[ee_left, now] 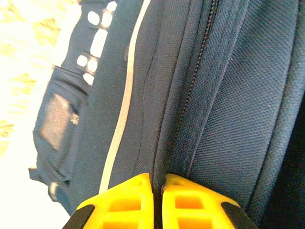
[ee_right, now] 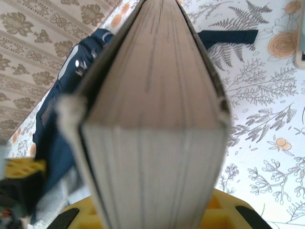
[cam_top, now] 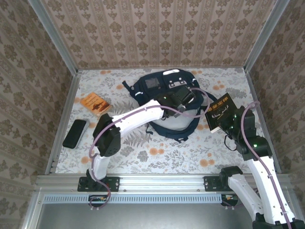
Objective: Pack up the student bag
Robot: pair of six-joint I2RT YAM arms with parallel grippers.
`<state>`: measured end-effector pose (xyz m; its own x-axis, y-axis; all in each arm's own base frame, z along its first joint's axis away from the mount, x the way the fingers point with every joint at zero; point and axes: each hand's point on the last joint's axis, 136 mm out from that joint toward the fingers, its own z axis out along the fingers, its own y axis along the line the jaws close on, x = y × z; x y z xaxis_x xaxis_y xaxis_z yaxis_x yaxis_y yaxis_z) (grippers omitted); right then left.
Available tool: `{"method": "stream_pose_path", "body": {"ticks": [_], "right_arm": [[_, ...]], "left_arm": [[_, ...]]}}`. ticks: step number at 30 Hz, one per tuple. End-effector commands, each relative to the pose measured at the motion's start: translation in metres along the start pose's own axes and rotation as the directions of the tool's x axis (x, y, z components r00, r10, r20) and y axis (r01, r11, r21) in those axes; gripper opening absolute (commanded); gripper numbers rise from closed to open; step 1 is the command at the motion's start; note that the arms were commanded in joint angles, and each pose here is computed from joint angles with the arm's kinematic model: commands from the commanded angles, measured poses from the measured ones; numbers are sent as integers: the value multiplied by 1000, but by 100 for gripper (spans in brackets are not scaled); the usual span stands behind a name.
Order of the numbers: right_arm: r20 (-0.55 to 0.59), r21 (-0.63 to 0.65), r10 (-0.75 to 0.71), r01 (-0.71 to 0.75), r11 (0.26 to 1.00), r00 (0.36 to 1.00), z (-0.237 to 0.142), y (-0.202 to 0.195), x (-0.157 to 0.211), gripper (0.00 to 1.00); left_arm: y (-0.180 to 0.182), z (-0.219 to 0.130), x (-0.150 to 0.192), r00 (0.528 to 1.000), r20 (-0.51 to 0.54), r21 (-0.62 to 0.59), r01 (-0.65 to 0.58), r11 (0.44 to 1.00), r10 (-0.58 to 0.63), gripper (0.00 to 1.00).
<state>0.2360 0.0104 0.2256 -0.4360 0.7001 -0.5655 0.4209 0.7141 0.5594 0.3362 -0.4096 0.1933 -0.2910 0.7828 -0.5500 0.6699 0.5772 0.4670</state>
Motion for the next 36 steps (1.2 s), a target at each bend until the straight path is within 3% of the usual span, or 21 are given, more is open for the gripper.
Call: {"method": "stream_pose_path", "body": {"ticks": [1,11,18,27,36], "right_arm": [[42,-123,-25,30,992,999,-20,26,-13,15],[-114,-368,-21,-22,930,993,-6,68,16,16],[-238,-493,72,-184,851,969,25,93,34,16],[-218,-546,179,-272,792,959,65,119,42,17],[-158,-506,184,-239,829,970,105,150,60,17]], "left_arm": [[44,-32,-43,980,183,-124,108,986,-84,6],[62,-53,-72,941,302,-142,199,970,-149,5],[69,-67,-79,918,350,-131,242,961,-183,4],[87,-92,-77,868,427,-123,335,934,-255,3],[97,-110,-77,835,450,-73,386,919,-315,3]]}}
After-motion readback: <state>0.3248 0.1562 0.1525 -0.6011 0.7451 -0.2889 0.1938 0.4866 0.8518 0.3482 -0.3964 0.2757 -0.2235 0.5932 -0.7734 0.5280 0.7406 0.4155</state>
